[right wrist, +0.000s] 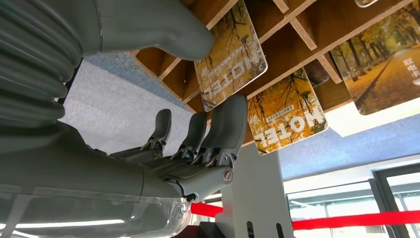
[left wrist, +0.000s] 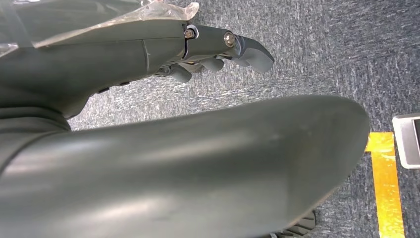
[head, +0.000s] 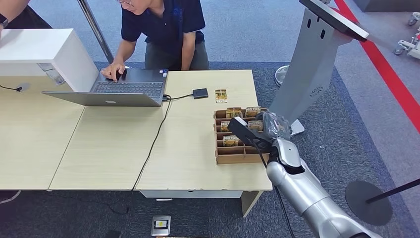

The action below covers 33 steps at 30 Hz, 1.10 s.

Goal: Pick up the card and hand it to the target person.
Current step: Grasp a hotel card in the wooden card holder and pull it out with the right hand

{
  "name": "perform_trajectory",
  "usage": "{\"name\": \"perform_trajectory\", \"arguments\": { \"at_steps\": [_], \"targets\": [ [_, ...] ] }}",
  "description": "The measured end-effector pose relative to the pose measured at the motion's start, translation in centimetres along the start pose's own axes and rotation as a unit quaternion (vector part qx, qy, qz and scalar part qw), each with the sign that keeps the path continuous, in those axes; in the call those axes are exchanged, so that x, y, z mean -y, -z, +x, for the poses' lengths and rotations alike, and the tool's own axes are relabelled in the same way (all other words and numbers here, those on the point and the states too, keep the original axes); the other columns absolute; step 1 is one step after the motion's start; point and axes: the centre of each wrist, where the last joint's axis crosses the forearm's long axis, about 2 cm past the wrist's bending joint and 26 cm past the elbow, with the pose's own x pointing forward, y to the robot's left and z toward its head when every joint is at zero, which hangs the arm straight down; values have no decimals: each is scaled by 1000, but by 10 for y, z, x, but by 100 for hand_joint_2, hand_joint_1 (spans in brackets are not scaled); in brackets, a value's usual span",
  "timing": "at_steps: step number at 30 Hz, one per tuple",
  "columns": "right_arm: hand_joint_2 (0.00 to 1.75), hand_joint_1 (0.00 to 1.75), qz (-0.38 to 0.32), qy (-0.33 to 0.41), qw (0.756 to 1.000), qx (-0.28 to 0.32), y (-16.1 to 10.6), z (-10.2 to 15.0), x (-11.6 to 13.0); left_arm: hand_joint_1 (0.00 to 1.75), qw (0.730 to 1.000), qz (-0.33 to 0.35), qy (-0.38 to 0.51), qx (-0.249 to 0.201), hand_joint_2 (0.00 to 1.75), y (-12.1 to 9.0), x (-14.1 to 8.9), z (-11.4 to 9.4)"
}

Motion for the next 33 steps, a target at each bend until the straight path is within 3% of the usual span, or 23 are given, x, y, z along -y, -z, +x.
{"name": "perform_trajectory", "arguments": {
  "at_steps": [33],
  "targets": [
    [175,171,2,2,1000,13,2,2,1,0,1000,-3,3,0,175,0,0,2]
  ]
}}
